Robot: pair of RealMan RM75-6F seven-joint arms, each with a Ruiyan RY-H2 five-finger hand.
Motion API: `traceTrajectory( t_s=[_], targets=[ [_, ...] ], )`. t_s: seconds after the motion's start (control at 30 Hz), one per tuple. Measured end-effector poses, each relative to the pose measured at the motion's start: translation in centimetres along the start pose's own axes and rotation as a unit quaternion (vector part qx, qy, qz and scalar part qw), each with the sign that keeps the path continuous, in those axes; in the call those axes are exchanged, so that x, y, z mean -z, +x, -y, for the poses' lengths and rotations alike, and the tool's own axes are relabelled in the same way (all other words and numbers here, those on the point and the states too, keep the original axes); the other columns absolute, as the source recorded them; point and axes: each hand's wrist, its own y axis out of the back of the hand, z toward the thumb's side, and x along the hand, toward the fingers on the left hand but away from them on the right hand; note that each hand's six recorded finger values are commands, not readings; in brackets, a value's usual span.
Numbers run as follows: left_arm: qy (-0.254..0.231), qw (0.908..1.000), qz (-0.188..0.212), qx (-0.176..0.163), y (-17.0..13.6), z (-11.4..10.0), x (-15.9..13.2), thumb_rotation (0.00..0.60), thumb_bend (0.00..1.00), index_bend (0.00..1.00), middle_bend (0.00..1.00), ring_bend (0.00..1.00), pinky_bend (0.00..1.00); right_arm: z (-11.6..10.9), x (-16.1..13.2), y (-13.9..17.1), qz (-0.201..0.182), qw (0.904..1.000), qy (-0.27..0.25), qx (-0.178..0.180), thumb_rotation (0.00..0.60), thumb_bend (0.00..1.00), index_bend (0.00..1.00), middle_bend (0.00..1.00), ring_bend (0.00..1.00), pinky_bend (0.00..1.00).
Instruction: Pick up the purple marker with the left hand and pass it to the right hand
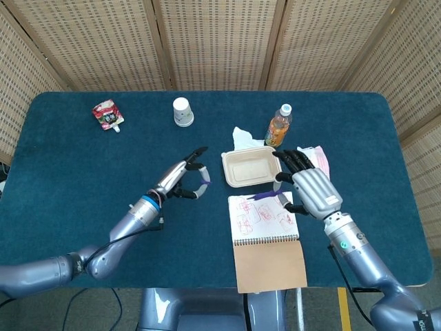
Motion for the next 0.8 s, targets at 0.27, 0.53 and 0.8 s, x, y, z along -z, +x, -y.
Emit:
traceTrajectory(
  t_s=[0.27, 0.53, 0.8],
  targets=[
    [0.07, 0.995, -0.034, -0.063, -3.2, -8.4, 2.8, 0.6, 0.57, 0.74, 0.0, 0.0, 0.0, -0.6, 3.1, 1.0, 0.026, 0.9987, 0.041, 0.016, 0.6, 0.64, 0.77, 0.16, 0.0, 0.0],
    [0.187, 0.9734, -0.082, -0.104, -8.2, -16.6, 4.8, 0.6, 0.57, 0.73, 0.0, 0.0, 0.0, 0.4, 5.4, 2.4, 0.046, 0.9971, 0.061, 0.006, 0.6, 0.64, 0.77, 0.17, 0.0, 0.0],
    [0.34, 0.9229, -0.137, -0.119, -13.6, -21.5, 5.8, 0.6, 0.56, 0.71, 0.0, 0.0, 0.0, 1.8, 4.4, 2.8, 0.031, 0.9974, 0.064, -0.005, 0.6, 0.64, 0.77, 0.17, 0.0, 0.0]
  ],
)
